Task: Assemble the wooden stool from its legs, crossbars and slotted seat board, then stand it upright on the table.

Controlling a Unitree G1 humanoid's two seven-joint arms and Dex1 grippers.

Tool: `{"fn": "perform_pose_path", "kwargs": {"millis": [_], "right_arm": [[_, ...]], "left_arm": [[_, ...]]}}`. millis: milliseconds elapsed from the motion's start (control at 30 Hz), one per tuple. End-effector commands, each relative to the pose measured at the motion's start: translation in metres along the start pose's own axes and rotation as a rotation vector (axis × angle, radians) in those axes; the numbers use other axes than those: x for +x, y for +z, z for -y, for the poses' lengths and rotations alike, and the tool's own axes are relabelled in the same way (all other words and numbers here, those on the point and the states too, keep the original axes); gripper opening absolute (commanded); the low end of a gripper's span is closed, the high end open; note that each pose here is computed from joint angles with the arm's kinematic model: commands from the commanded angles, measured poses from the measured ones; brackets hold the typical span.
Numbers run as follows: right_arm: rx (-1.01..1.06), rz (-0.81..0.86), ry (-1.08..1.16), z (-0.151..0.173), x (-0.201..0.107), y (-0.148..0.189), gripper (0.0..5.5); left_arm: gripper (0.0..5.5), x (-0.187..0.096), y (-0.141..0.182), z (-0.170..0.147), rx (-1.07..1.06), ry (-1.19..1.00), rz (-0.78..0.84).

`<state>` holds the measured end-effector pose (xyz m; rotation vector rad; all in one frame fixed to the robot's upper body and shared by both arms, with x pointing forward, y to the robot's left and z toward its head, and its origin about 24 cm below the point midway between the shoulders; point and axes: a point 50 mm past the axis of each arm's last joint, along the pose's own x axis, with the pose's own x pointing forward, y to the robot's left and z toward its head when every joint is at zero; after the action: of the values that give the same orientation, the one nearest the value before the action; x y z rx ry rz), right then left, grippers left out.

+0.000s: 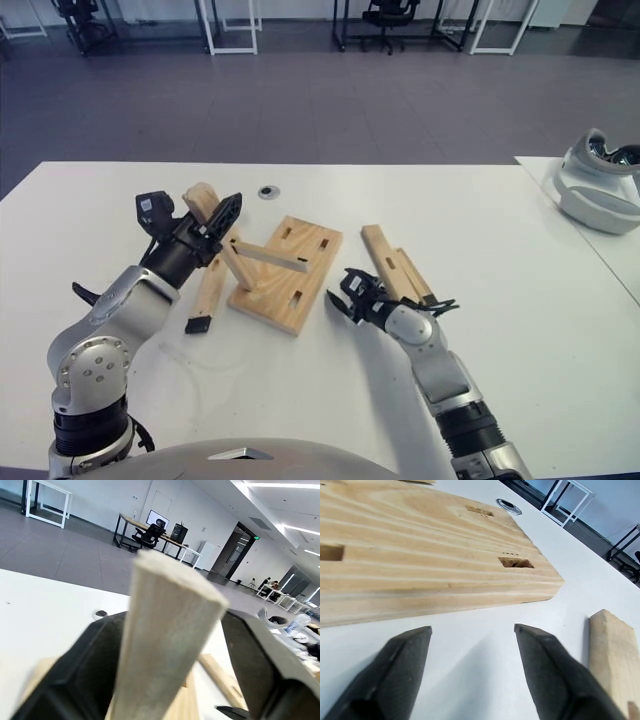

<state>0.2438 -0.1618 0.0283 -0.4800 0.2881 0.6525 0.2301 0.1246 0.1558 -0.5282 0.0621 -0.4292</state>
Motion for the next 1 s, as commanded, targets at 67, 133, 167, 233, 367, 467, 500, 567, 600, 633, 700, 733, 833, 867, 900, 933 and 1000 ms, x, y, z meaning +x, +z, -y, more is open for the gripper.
{"fn": "perform_pose_path", "kwargs": {"millis": [67, 133, 167, 233, 367, 467, 500, 567, 600, 633, 700, 733, 833, 867, 900, 933, 1000], "right_arm": [[-0.021, 0.011, -0.09, 0.026, -0.003, 0.003, 3.09], [-0.018, 0.03, -0.152, 0.041, -0.006, 0.006, 3.09], [-0.014, 0.044, -0.185, 0.049, -0.008, 0.008, 3.09], [-0.01, 0.071, -0.246, 0.063, -0.013, 0.012, 3.09], [0.021, 0.157, -0.343, 0.083, -0.019, 0.025, 3.09], [0.024, 0.172, -0.36, 0.086, -0.02, 0.027, 3.09], [0.024, 0.17, -0.369, 0.087, -0.02, 0.026, 3.09], [0.024, 0.163, -0.379, 0.089, -0.021, 0.024, 3.09], [0.022, 0.161, -0.376, 0.09, -0.02, 0.024, 3.09], [0.02, 0.16, -0.371, 0.09, -0.02, 0.025, 3.09], [0.016, 0.153, -0.364, 0.089, -0.019, 0.024, 3.09], [0.015, 0.149, -0.362, 0.089, -0.019, 0.023, 3.09], [0.017, 0.132, -0.353, 0.085, -0.018, 0.019, 3.09], [0.016, 0.131, -0.346, 0.084, -0.017, 0.019, 3.09], [0.016, 0.131, -0.341, 0.083, -0.016, 0.02, 3.09], [0.015, 0.131, -0.337, 0.083, -0.015, 0.02, 3.09], [0.017, 0.124, -0.324, 0.08, -0.014, 0.018, 3.09]], "left_arm": [[3.53, -0.004, 0.003, 0.016, -0.161, -0.094, -0.03], [3.53, -0.009, 0.006, 0.021, -0.199, -0.137, -0.052], [3.53, -0.012, 0.008, 0.022, -0.196, -0.148, -0.066], [3.53, -0.017, 0.018, 0.025, -0.159, -0.174, -0.068], [3.53, -0.025, 0.085, 0.04, 0.109, -0.367, 0.139], [3.53, -0.024, 0.123, 0.016, 0.143, -0.24, 0.33], [3.53, -0.021, 0.119, -0.001, 0.168, -0.135, 0.316], [3.53, -0.015, 0.078, -0.035, 0.354, 0.084, 0.097], [3.53, -0.016, 0.054, -0.045, 0.428, 0.134, -0.024], [3.53, -0.018, 0.031, -0.053, 0.425, 0.158, -0.121], [3.53, -0.021, 0.003, -0.058, 0.383, 0.159, -0.217], [3.53, -0.021, -0.005, -0.059, 0.374, 0.155, -0.249], [3.53, -0.025, -0.033, -0.07, 0.384, 0.191, -0.372], [3.53, -0.028, -0.04, -0.075, 0.425, 0.218, -0.412], [3.53, -0.03, -0.045, -0.078, 0.459, 0.233, -0.441], [3.53, -0.03, -0.048, -0.08, 0.481, 0.24, -0.455], [3.53, -0.031, -0.055, -0.081, 0.488, 0.248, -0.483]]}}
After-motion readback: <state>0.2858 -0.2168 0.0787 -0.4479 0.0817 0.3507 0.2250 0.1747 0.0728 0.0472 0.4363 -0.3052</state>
